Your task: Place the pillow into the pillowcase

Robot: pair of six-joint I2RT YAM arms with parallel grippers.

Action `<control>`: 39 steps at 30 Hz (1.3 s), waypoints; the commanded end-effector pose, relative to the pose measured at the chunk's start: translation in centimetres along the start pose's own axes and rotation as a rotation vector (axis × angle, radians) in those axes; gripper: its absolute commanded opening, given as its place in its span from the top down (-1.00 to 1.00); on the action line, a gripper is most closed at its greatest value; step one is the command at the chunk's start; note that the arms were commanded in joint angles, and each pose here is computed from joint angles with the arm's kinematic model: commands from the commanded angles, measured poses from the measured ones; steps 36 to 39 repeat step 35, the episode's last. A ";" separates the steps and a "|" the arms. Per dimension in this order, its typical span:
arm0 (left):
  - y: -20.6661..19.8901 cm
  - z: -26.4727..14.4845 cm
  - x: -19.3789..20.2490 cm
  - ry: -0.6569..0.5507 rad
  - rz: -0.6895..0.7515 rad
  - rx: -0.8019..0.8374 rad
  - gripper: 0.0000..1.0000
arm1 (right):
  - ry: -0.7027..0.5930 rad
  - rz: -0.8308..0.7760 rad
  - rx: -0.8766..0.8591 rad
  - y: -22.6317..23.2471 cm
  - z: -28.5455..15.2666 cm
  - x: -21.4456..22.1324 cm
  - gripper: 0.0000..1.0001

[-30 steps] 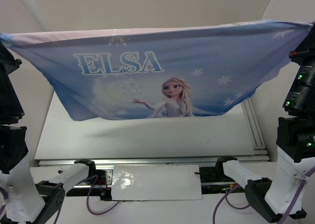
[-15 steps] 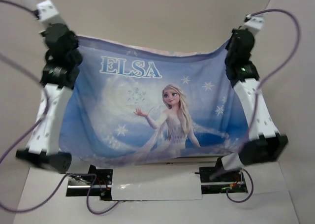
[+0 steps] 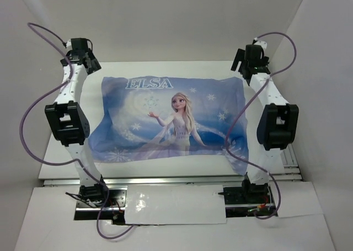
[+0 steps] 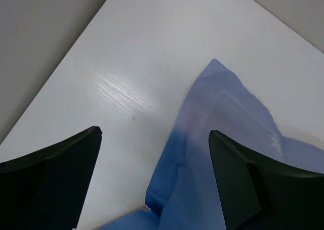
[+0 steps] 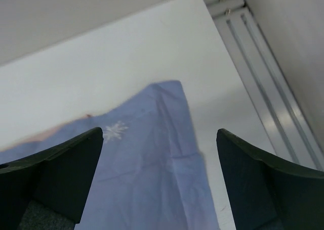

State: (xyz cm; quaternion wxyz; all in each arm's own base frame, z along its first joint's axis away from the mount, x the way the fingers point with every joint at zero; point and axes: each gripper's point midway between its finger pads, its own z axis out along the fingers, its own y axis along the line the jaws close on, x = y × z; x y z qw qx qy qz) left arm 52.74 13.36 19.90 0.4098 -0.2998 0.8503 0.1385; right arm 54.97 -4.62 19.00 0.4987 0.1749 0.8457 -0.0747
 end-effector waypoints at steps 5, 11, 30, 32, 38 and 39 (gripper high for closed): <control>1.0 -11.9 -6.6 -0.192 -0.158 0.189 -1.00 | -0.216 0.112 -0.171 1.1 -10.7 -9.0 -1.00; 2.8 -16.4 -4.0 -0.162 -0.181 0.232 -1.00 | -0.164 0.152 -0.197 0.0 -14.1 -6.6 -1.00; -0.1 -24.1 16.7 0.091 -0.042 0.400 -1.00 | 0.079 0.231 -0.047 -7.1 -21.4 10.1 -1.00; 0.1 -24.1 16.9 0.079 -0.025 0.379 -1.00 | 0.057 0.237 -0.055 -7.2 -21.7 9.9 -1.00; 0.7 -24.0 18.0 0.098 -0.004 0.324 -1.00 | 0.015 0.240 -0.080 -7.0 -22.2 9.1 -1.00; 0.7 -24.0 18.0 0.098 -0.004 0.324 -1.00 | 0.015 0.240 -0.080 -7.0 -22.2 9.1 -1.00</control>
